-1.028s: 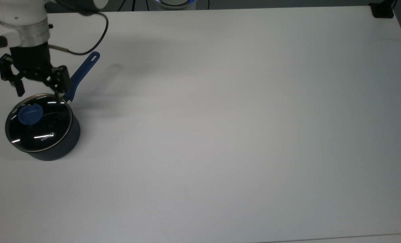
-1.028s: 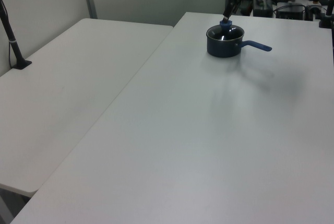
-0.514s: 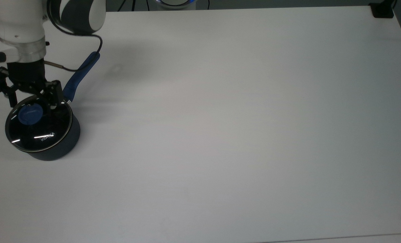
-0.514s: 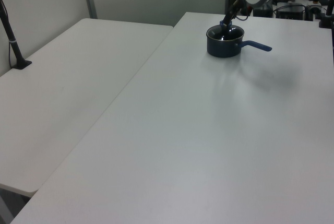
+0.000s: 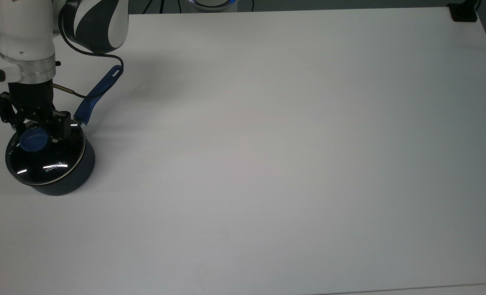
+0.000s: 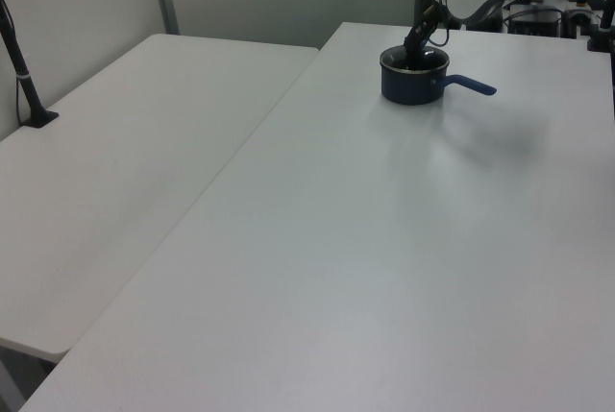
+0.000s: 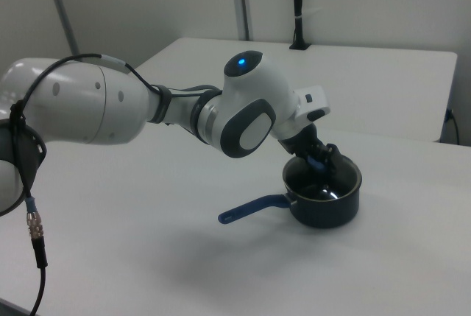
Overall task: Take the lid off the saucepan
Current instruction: 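Lower the gripper and close it on the blue knob of the glass lid, then lift the glass lid off the saucepan and carry it away from the pan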
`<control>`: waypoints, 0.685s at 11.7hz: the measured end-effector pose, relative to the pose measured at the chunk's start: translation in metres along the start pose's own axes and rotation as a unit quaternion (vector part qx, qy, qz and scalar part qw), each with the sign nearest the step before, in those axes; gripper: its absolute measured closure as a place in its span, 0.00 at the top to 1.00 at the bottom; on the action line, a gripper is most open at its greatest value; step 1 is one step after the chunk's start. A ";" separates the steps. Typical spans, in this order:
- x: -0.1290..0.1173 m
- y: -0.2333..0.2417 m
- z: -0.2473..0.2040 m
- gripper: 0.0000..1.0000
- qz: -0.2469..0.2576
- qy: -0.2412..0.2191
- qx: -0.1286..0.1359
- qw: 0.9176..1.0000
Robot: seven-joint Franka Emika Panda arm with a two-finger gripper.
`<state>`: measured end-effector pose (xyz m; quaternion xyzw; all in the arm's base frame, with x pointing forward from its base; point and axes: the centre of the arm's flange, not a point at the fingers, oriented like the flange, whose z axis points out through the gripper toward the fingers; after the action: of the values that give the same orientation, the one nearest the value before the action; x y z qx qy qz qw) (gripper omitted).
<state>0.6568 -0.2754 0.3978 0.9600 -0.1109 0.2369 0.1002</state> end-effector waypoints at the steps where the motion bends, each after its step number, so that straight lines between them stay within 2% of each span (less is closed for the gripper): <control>1: -0.001 0.000 0.001 0.62 0.012 -0.001 0.000 1.000; 5: 0.005 0.000 -0.009 0.62 0.022 0.008 0.001 1.000; 7: 0.020 -0.012 -0.048 0.62 0.008 0.009 0.011 1.000; 8: 0.027 -0.034 -0.091 0.62 -0.014 -0.017 0.029 0.999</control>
<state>0.6494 -0.2253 0.4842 0.9679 -0.0919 0.2220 0.0740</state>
